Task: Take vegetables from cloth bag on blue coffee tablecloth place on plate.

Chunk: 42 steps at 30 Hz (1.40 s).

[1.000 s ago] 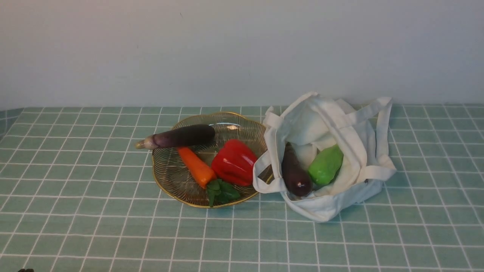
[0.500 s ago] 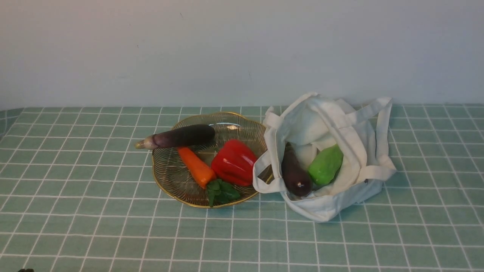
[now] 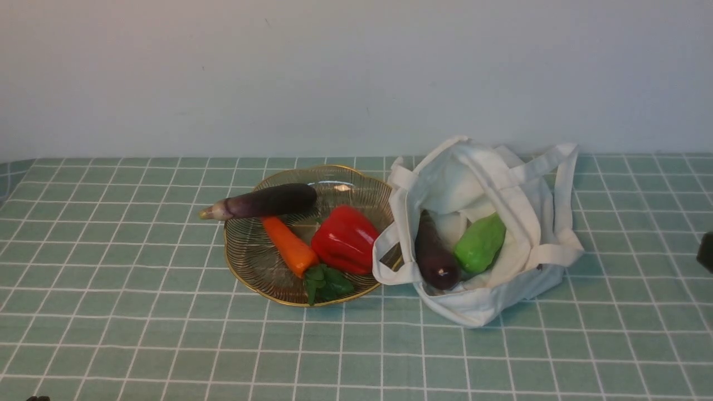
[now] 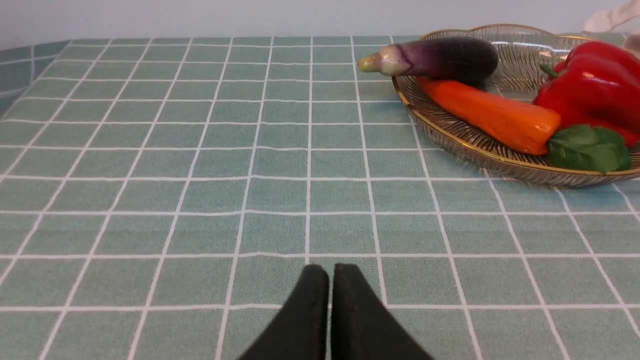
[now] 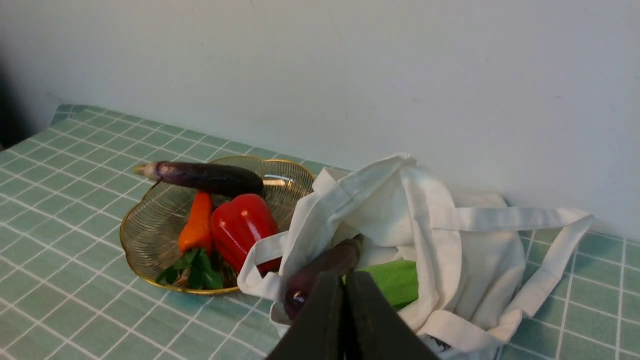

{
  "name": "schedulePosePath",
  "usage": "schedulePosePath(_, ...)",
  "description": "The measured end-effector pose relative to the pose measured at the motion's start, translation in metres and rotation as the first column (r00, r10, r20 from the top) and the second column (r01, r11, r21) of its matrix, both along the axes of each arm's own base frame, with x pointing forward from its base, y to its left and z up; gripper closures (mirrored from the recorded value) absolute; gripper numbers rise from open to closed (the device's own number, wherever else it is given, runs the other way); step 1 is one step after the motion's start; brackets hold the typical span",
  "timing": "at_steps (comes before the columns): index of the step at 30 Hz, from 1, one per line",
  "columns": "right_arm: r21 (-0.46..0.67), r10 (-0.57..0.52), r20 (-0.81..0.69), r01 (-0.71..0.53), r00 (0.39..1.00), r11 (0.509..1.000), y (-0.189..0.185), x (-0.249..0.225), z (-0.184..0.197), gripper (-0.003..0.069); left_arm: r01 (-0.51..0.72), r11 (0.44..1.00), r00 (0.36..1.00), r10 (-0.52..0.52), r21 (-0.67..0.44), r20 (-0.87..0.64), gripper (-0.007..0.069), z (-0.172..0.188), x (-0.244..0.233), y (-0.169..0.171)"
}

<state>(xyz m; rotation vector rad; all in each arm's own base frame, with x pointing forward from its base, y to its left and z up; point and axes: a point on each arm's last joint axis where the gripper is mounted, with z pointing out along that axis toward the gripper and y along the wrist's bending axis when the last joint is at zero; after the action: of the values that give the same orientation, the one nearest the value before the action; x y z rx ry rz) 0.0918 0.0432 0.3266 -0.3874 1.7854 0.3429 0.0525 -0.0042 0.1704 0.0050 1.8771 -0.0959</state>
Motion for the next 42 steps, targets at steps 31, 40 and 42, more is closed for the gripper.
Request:
schedulePosePath(31, 0.013, -0.211, 0.197, 0.213, 0.957, 0.977, -0.030, -0.037, -0.133, 0.0673, 0.000, 1.000, 1.000, 0.000, 0.000, 0.000, 0.0629, 0.000, 0.000, 0.000)
schedulePosePath(40, -0.018, -0.286, 0.139, 0.291, 0.948, 0.957, -0.035, -0.036, -0.140, 0.0673, 0.000, 1.000, 1.000, 0.000, 0.000, 0.000, 0.0629, 0.000, 0.000, 0.000)
schedulePosePath(42, -0.013, -0.323, 0.113, 0.326, 0.940, 0.945, -0.037, -0.036, -0.142, 0.0673, 0.000, 1.000, 1.000, 0.000, 0.000, 0.000, 0.0629, 0.000, 0.000, 0.000)
